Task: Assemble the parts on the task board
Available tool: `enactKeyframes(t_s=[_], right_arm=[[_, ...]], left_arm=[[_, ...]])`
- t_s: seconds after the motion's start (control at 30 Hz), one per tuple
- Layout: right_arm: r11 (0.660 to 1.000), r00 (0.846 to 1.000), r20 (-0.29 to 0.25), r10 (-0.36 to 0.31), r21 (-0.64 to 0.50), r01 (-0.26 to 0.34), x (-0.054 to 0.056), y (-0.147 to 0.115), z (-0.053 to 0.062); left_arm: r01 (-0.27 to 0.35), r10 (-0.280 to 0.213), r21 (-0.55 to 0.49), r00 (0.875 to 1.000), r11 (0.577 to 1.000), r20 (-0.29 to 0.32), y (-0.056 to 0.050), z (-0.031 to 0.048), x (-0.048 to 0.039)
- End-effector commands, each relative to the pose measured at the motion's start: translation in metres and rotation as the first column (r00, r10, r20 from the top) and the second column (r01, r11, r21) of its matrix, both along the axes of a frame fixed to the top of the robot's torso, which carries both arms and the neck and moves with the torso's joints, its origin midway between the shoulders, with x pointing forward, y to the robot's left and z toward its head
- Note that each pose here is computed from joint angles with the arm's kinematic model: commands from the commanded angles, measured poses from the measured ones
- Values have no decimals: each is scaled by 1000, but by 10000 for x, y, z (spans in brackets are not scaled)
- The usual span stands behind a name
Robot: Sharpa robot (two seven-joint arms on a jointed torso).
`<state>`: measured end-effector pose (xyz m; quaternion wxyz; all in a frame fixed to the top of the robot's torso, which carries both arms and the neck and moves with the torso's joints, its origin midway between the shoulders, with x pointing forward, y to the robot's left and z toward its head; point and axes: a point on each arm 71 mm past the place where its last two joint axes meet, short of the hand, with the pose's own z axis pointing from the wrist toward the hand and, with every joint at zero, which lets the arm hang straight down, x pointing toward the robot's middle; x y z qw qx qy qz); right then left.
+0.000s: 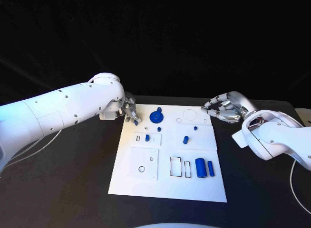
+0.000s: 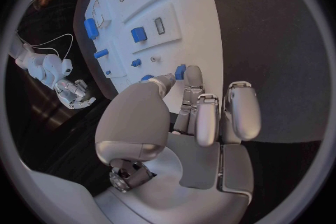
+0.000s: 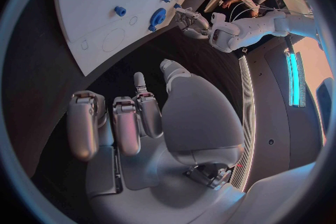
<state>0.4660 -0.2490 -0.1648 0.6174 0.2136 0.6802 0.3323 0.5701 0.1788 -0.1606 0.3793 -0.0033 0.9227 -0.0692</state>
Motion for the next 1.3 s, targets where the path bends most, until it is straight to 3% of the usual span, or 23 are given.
enactKeyframes(t_s=[0.03, 0.47, 0.8, 0.97, 1.3], right_arm=[[1000, 1000, 9, 17, -10, -17, -6, 17, 3], [1000, 1000, 13, 18, -13, -18, -7, 16, 6], [1000, 1000, 14, 15, -13, -15, -7, 8, 7], [1000, 1000, 15, 13, -13, -13, -8, -1, 8], [1000, 1000, 17, 10, -13, -10, -10, -13, 10]], left_arm=[[12, -12, 6, 1000, 1000, -18, -20, -13, -11], [0, 0, -16, 1000, 1000, -17, -15, -17, -10], [-49, 52, -119, 999, 992, 17, 30, 19, -41], [-73, 80, -197, 996, 978, 25, 66, 53, -115], [-77, 102, -286, 992, 955, 72, 134, 114, -348]])
